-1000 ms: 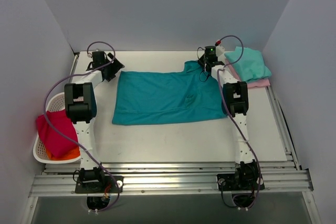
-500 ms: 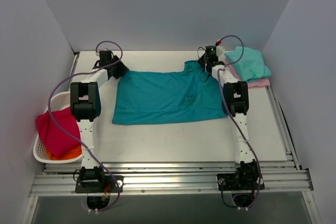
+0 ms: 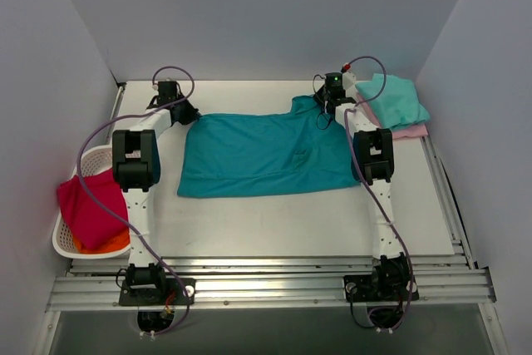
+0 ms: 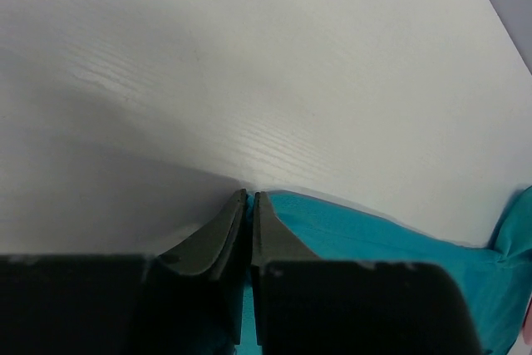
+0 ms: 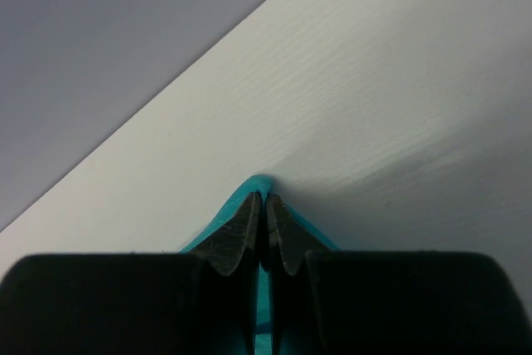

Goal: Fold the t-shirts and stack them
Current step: Grap the side of the flattened tshirt furthest away from the robot with both arms

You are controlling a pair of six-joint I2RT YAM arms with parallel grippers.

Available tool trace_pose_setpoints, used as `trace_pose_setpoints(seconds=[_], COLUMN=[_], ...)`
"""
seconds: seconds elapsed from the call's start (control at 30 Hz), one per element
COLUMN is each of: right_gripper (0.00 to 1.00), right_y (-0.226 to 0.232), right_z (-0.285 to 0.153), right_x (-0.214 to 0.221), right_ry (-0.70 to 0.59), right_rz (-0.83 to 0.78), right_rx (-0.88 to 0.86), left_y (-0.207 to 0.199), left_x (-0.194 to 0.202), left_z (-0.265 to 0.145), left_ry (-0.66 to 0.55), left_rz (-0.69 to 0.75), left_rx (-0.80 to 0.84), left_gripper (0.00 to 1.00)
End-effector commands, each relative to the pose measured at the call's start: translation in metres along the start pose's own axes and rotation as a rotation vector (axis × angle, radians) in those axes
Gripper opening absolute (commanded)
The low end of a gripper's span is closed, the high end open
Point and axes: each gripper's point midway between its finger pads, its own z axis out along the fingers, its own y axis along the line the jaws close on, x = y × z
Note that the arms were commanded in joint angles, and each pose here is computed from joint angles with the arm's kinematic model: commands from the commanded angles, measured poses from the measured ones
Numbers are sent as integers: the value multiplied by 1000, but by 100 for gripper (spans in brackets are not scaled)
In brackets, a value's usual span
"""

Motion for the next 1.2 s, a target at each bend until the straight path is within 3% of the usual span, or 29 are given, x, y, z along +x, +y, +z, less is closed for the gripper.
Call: trace_pose_setpoints(seconds=[0.0, 0.33, 0.7, 1.17], right_gripper=[0, 0, 0, 0], right_y=[-12, 19, 44, 27], right_z=[-9, -52, -89, -148], right_x=[2, -43, -63, -58], right_ry=[34, -48, -80, -91], right_rz=[-5, -8, -5, -11], right_rx=[43, -10, -56, -29], left_y=[-1, -20, -40, -39], left_x=[-8, -25, -23, -12], left_z=[0, -23, -50, -103], left_ry=[-9, -60, -78, -108], left_rz=[19, 91, 137, 147], left_rx=[-14, -17, 4, -6], left_gripper=[9, 6, 4, 2])
